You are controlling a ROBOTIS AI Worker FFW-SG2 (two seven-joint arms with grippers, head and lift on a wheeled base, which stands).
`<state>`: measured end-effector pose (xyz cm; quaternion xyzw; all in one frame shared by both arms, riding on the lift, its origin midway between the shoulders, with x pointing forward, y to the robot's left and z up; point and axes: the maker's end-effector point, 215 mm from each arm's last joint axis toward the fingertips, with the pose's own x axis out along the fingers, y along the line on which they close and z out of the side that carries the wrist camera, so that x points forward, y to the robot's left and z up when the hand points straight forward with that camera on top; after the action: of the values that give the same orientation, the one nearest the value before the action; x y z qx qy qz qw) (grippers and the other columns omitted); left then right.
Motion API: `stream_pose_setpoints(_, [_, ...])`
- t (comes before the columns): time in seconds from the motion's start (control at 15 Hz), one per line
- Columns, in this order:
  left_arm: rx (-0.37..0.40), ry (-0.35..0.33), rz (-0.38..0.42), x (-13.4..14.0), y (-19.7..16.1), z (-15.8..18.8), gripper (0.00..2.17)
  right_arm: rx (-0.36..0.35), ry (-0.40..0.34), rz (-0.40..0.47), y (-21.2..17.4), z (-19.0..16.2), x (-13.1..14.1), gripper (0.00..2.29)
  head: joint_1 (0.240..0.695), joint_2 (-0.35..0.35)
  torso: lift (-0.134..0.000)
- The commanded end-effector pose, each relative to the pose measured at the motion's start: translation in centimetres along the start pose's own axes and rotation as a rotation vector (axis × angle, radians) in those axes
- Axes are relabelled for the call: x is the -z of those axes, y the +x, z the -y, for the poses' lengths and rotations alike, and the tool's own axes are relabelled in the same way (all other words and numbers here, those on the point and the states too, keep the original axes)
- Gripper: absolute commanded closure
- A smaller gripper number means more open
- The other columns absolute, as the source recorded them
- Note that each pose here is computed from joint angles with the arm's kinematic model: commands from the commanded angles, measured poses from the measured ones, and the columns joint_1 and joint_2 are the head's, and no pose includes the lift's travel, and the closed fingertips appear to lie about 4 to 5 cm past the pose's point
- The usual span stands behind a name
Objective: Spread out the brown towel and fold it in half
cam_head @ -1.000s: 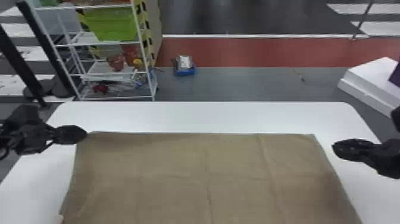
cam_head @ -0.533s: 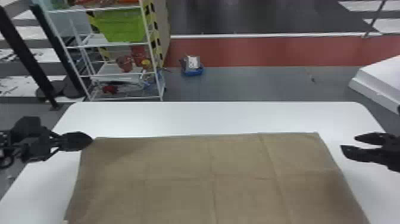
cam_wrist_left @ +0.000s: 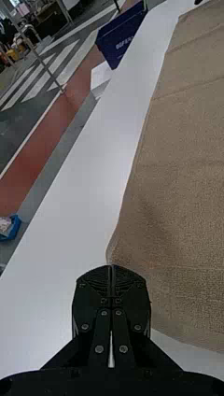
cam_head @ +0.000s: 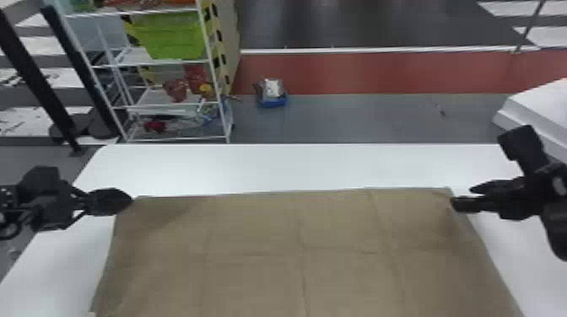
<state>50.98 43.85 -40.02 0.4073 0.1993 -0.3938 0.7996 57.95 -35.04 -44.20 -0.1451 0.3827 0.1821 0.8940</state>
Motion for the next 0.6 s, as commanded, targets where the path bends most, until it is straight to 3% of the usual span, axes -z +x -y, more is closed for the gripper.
stream_pose_setpoints(0.0, [0.002, -0.002, 0.001, 0.04, 0.0, 0.14, 1.52, -0.018, -0.017, -0.017, 1.33, -1.27, -0.49, 0.54, 0.695, 0.085, -0.124])
stream_pose_setpoints(0.53, [0.0, -0.006, -0.005, 0.5, -0.02, 0.25, 1.52, -0.004, -0.025, -0.072, 2.29, -0.95, 0.34, 0.55, 0.695, 0.105, -0.124])
